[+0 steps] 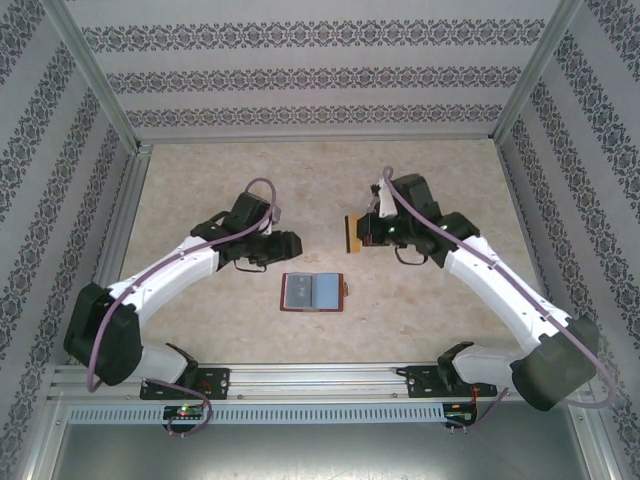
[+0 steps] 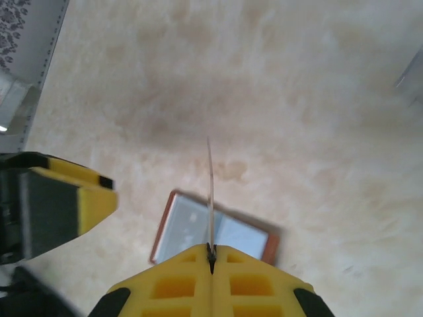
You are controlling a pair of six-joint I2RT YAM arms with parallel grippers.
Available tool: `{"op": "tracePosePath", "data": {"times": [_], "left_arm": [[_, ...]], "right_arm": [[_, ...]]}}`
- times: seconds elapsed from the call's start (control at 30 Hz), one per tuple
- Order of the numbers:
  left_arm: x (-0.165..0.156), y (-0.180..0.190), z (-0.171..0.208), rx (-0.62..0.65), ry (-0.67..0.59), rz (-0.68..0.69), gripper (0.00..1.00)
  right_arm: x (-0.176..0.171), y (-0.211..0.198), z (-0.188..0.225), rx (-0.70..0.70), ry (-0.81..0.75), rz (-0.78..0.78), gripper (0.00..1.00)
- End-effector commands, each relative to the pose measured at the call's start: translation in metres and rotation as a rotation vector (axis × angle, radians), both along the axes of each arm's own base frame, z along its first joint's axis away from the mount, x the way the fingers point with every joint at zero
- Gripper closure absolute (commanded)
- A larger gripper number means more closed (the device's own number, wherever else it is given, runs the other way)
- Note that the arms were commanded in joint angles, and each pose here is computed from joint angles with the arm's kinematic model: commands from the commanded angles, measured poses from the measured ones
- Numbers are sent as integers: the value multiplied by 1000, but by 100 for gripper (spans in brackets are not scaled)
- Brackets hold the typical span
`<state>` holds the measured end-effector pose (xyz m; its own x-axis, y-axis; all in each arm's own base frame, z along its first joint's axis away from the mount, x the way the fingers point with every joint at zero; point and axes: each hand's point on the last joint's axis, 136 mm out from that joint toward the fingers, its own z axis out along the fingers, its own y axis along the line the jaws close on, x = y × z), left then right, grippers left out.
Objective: Take the credit cards out of the card holder
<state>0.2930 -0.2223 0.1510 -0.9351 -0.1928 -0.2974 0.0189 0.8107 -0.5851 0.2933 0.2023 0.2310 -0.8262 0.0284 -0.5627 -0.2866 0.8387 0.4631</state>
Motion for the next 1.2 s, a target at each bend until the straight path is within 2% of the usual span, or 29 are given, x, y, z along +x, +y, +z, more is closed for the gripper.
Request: {"op": "tracePosePath", "data": {"times": [0.0, 0.03, 0.07, 0.2, 0.3, 0.67, 0.8, 1.17], "left_arm": [[0, 17, 21, 37, -44, 35, 12], [0, 19, 29, 33, -69, 40, 3], [0, 21, 35, 30, -91, 43, 0], [-1, 26, 52, 28, -158, 44, 0], [-4, 29, 56, 38, -176, 40, 0], [-6, 30, 56, 52, -184, 19, 0], [-4, 31, 57, 63, -200, 14, 0], [12, 30, 52, 118, -208, 3, 1]], "right_arm": [[10, -31, 8, -226, -69, 35, 100], [16, -32, 14, -255, -110, 57, 100], [23, -34, 19, -291, -152, 75, 100], [44, -40, 35, -421, -269, 137, 100], [58, -44, 39, -526, -298, 184, 100], [114, -75, 4, -929, -288, 217, 100], [124, -78, -10, -972, -269, 234, 100], [138, -95, -27, -973, -217, 233, 100]]}}
